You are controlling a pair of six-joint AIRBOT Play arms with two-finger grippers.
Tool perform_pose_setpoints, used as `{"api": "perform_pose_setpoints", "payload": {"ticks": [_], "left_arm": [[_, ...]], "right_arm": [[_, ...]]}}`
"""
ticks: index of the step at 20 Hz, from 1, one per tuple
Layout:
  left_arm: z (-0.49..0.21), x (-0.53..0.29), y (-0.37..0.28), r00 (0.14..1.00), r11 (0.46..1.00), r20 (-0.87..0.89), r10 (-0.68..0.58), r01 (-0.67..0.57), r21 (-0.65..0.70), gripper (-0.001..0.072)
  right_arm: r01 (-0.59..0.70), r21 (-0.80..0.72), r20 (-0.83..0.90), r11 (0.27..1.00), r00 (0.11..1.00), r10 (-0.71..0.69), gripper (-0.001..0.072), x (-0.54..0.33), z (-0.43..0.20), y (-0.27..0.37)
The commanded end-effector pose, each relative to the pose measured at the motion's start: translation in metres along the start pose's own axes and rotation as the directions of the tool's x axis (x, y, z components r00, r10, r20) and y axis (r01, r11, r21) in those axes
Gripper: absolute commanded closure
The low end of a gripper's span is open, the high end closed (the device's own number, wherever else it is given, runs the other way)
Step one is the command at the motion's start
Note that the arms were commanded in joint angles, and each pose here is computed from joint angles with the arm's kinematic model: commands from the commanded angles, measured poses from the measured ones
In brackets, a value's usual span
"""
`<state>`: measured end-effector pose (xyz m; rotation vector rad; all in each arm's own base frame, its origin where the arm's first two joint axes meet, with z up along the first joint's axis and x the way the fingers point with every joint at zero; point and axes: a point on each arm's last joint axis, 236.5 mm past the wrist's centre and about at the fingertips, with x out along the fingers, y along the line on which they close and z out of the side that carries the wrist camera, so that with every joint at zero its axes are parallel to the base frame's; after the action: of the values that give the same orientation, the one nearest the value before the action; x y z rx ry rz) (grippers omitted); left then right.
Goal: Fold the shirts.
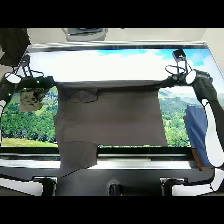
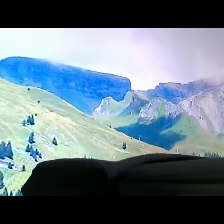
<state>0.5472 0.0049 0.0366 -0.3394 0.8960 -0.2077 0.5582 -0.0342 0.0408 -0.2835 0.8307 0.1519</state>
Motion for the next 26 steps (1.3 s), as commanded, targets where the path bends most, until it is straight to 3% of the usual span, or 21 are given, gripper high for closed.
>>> {"api": "perform_pose_setpoints", "payload": {"ticks": [1,5,13,14,15,16,17,20,21,26], "left_arm": [[-0.052,-0.025,-0.006,0.968,0.999,-0.249,-0.031,0.039,0.024,0.0675],[-0.157,-0.019,0.005,0.824,0.991,-0.563,-0.058,-0.022,-0.135,0.0675],[-0.212,-0.016,0.005,0.733,0.976,-0.671,-0.111,-0.046,-0.212,0.0659],[-0.209,-0.017,0.004,0.741,0.974,-0.661,-0.120,-0.041,-0.223,0.0537],[-0.202,-0.020,0.006,0.748,0.973,-0.652,-0.124,-0.038,-0.229,0.0362],[-0.195,-0.027,0.009,0.753,0.971,-0.645,-0.128,-0.037,-0.235,0.0272],[-0.186,-0.038,0.014,0.759,0.969,-0.637,-0.131,-0.037,-0.244,0.0270],[-0.188,-0.078,0.024,0.745,0.956,-0.648,-0.159,-0.047,-0.288,0.0272],[-0.201,-0.089,0.023,0.733,0.955,-0.657,-0.173,-0.039,-0.294,0.0272],[-0.326,-0.101,0.012,0.671,0.916,-0.703,-0.237,-0.087,-0.392,0.0272]], "right_arm": [[-0.107,-0.088,-0.266,0.990,0.961,0.080,0.0665,-0.024,-0.059,0.020],[-0.258,-0.015,-0.536,0.966,0.818,0.210,0.0665,-0.029,-0.143,0.057],[-0.363,0.094,-0.578,0.927,0.738,0.348,0.0654,-0.020,-0.166,0.091],[-0.366,0.117,-0.565,0.923,0.740,0.365,0.0541,-0.020,-0.163,0.095],[-0.370,0.121,-0.554,0.921,0.745,0.372,0.0403,-0.022,-0.158,0.096],[-0.375,0.100,-0.559,0.922,0.745,0.364,0.0376,-0.030,-0.156,0.091],[-0.377,0.107,-0.562,0.920,0.740,0.369,0.0360,-0.041,-0.156,0.085],[-0.378,0.260,-0.586,0.888,0.670,0.457,0.0201,-0.086,-0.177,0.061],[-0.369,0.313,-0.600,0.875,0.637,0.483,0.0180,-0.100,-0.191,0.054],[-0.331,0.427,-0.620,0.841,0.571,0.539,0.0170,-0.123,-0.255,0.064]]}}
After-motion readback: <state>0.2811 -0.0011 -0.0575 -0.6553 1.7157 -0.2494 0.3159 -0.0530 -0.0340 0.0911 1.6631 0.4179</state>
